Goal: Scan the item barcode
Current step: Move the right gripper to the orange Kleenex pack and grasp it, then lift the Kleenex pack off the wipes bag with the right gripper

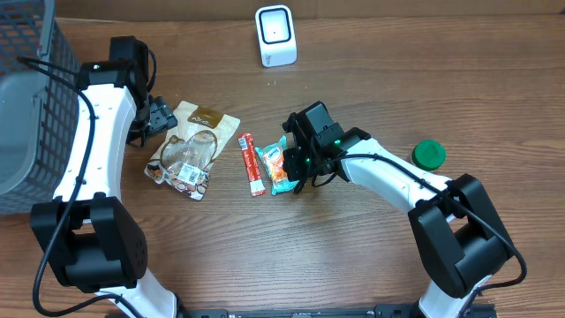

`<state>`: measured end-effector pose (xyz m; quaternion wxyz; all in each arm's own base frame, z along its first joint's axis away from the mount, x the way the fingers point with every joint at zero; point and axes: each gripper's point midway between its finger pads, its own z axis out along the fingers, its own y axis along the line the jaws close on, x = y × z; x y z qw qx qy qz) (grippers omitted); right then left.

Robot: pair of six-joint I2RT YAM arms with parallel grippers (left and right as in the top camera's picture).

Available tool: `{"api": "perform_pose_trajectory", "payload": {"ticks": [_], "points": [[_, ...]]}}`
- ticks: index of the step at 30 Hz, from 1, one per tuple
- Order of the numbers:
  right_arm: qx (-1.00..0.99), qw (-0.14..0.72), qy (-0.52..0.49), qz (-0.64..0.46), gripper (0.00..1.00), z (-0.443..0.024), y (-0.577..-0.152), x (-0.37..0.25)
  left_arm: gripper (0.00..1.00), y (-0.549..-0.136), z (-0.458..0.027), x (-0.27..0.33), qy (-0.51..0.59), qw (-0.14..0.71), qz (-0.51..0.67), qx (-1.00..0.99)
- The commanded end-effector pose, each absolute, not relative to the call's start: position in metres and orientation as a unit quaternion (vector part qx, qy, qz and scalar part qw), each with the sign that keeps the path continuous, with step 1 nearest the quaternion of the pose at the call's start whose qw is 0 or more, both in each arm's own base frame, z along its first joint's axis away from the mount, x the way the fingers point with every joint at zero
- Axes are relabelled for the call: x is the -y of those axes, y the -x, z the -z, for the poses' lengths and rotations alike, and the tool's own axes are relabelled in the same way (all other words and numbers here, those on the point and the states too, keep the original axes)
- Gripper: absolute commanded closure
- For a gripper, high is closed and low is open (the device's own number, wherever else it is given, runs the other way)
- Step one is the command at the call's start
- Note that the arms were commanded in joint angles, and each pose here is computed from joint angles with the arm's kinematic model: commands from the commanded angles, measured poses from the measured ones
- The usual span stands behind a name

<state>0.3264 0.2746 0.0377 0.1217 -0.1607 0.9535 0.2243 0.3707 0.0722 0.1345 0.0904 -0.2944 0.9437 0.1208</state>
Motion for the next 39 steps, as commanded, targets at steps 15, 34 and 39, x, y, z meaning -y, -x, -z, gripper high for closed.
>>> {"api": "perform_pose_trajectory", "payload": {"ticks": [15,34,39], "points": [[-0.863,0.073,0.144,-0.479,0.96,-0.148,-0.311,-0.269,0.0,-0.375,-0.143,-0.073,0.295,0.105,-0.123,-0.942],[-0.69,-0.005,0.159,-0.707,0.96,-0.236,-0.283,-0.244,0.0,-0.375,-0.143,-0.073,0.294,0.105,-0.123,-0.942],[-0.686,-0.014,0.143,-0.713,0.96,-0.238,-0.283,-0.239,0.0,-0.375,-0.143,-0.073,0.294,0.105,-0.123,-0.942]]}}
